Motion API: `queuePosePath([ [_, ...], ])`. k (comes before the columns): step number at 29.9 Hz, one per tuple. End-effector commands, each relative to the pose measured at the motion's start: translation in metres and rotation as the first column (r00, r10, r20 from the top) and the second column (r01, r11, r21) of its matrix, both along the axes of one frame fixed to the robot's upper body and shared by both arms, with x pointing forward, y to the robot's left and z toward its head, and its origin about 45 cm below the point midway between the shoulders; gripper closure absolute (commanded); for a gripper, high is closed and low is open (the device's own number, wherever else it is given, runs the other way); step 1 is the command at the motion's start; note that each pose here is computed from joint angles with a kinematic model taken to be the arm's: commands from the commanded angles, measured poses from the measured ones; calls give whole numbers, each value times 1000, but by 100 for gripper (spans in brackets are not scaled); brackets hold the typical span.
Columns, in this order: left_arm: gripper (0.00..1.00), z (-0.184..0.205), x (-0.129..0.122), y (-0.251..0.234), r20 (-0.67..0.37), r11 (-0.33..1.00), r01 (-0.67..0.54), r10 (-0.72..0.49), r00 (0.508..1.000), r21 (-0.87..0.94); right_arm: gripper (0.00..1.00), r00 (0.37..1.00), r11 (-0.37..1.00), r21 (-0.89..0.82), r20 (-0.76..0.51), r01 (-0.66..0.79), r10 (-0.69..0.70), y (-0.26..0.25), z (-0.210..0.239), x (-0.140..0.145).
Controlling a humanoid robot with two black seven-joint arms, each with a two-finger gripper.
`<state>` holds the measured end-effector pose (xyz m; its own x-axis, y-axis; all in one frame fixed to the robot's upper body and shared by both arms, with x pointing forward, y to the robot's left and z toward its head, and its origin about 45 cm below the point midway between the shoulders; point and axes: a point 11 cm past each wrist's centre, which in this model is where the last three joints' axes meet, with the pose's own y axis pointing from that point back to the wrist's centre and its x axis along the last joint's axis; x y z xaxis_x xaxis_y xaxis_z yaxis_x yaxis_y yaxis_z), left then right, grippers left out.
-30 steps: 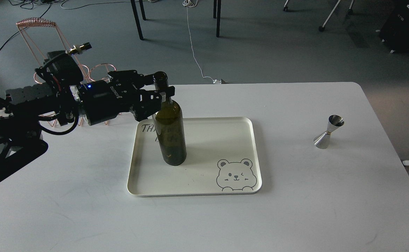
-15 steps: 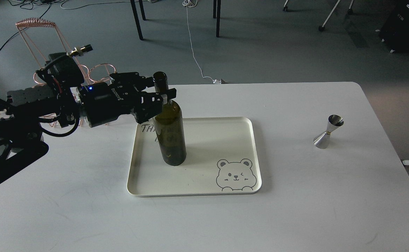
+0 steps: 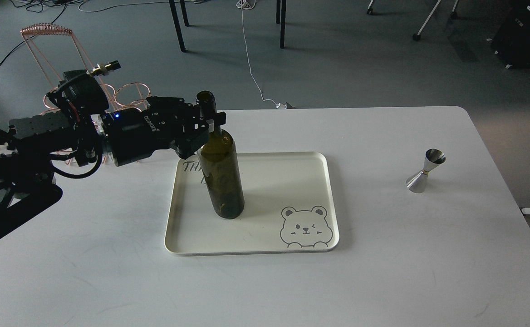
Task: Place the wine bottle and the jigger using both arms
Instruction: 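Lift the wine bottle off the tray toward the copper rack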
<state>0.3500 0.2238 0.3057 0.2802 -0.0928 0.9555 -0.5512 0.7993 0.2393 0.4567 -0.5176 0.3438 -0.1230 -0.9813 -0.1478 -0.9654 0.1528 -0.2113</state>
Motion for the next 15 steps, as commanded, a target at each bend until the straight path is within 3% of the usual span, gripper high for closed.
queuePosePath([
  [1, 82, 12, 3, 1, 25, 1000, 2, -2, 1000, -16, 4, 1000, 1000, -1, 0, 1, -1, 0, 0, 0],
  [7, 85, 45, 11, 14, 99, 999, -8, 11, 995, -31, 4, 1000, 1000, -1, 2, 1, -1, -1, 1, 0],
  [15, 84, 94, 38, 59, 186, 991, -136, 134, 973, 0, 4, 1000, 1000, -1, 0, 2, -2, 0, 0, 0],
])
